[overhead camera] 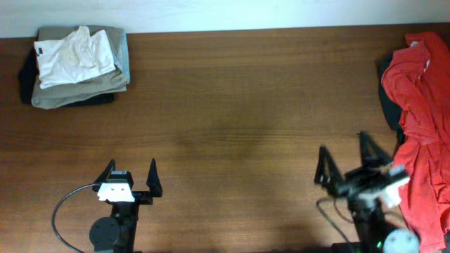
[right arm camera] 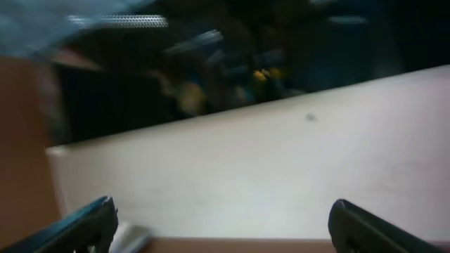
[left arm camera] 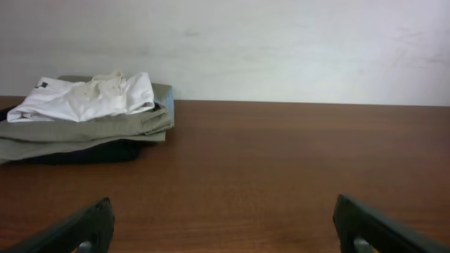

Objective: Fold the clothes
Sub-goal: 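Grasp the orange T-shirt in the pile with the right gripper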

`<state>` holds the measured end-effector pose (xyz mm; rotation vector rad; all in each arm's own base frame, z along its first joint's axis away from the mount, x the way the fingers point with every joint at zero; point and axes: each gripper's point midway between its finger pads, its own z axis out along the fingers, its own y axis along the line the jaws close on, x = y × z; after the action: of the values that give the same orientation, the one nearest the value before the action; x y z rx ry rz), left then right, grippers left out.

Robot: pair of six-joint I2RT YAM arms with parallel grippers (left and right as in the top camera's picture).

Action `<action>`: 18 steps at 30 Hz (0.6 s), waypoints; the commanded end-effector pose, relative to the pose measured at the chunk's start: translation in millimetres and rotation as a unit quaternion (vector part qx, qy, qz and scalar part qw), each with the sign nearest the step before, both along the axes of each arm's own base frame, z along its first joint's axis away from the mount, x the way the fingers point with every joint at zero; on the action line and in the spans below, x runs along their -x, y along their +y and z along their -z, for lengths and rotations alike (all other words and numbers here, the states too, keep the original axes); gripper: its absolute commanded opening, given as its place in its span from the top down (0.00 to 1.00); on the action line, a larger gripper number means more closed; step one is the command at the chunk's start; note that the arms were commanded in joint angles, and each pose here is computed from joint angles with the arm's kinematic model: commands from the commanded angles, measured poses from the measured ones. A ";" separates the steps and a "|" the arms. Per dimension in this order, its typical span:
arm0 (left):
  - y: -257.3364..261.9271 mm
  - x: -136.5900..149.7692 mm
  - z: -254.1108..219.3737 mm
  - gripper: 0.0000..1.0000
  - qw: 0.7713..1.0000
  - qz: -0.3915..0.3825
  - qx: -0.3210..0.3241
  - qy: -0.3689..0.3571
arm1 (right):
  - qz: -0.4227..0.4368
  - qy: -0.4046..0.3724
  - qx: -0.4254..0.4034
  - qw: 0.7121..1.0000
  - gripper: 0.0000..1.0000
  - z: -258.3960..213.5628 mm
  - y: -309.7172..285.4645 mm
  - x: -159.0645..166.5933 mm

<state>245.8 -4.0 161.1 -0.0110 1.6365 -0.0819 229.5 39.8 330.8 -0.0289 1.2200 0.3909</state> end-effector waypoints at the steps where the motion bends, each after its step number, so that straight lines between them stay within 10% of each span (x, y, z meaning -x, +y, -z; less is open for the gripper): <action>1: -0.3 0.0 2.4 0.01 1.000 0.000 0.000 0.002 | 0.098 0.040 0.055 0.993 0.01 -40.5 -26.3 -42.7; 8: -0.3 0.0 2.5 0.01 1.000 0.000 -0.001 0.002 | 0.234 0.290 0.108 0.922 0.01 -23.3 -91.6 -171.5; 10: -0.3 0.0 2.4 0.01 1.000 0.000 -0.001 0.002 | 0.300 0.395 0.117 0.860 0.01 3.5 -139.0 -200.0; 18: -0.3 0.0 2.3 0.01 1.000 0.000 -0.001 0.002 | 0.431 0.522 0.113 0.727 0.01 75.4 -249.4 -183.6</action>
<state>245.9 -3.5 160.2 -0.0136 1.6402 -0.0796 431.6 -164.4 265.3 0.4984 2.1865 -0.5290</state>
